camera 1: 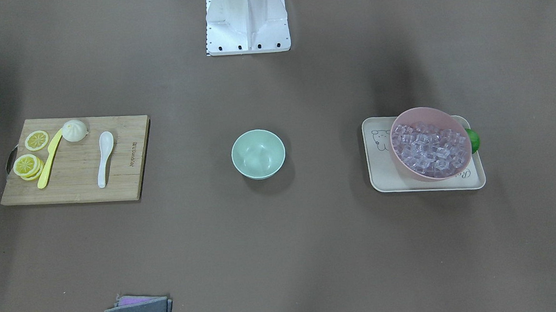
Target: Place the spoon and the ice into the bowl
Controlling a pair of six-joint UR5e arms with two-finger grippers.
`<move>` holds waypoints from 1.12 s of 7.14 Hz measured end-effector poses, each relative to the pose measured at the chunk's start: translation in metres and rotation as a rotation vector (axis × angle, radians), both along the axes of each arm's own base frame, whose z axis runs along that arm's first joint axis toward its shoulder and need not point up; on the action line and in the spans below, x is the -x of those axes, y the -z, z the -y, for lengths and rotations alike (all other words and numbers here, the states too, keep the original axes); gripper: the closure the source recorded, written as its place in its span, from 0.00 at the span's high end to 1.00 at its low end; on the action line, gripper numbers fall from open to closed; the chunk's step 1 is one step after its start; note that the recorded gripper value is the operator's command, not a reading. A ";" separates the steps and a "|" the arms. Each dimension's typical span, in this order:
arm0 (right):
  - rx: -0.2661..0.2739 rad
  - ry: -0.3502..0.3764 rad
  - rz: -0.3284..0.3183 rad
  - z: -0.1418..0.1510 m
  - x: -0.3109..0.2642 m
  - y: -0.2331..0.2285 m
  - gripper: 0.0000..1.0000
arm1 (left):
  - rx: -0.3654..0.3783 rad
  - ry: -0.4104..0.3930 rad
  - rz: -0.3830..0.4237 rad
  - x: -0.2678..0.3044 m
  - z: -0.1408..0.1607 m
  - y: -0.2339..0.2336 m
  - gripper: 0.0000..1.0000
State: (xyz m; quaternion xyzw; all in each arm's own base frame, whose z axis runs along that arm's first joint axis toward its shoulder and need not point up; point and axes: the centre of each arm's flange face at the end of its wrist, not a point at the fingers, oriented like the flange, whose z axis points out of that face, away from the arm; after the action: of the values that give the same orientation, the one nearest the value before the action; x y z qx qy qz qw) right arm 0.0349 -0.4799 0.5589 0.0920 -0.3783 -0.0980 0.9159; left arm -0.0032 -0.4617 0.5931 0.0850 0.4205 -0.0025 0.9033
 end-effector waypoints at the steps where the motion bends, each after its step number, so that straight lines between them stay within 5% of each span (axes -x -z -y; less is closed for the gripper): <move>1: 0.004 -0.003 -0.011 0.001 -0.001 -0.003 1.00 | -0.003 0.000 0.001 0.000 -0.001 0.002 0.99; 4: 0.058 -0.029 -0.023 -0.006 -0.015 -0.031 1.00 | 0.005 -0.006 -0.002 0.000 -0.005 -0.003 0.98; 8: 0.056 -0.044 -0.014 -0.011 -0.021 -0.028 1.00 | 0.030 0.018 -0.013 -0.001 -0.002 -0.001 0.97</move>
State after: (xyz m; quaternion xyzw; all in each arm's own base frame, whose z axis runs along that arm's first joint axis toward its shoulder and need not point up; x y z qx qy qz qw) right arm 0.0557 -0.4688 0.5864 0.0738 -0.3723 -0.0680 0.9227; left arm -0.0017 -0.4595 0.5944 0.0754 0.4256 -0.0176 0.9016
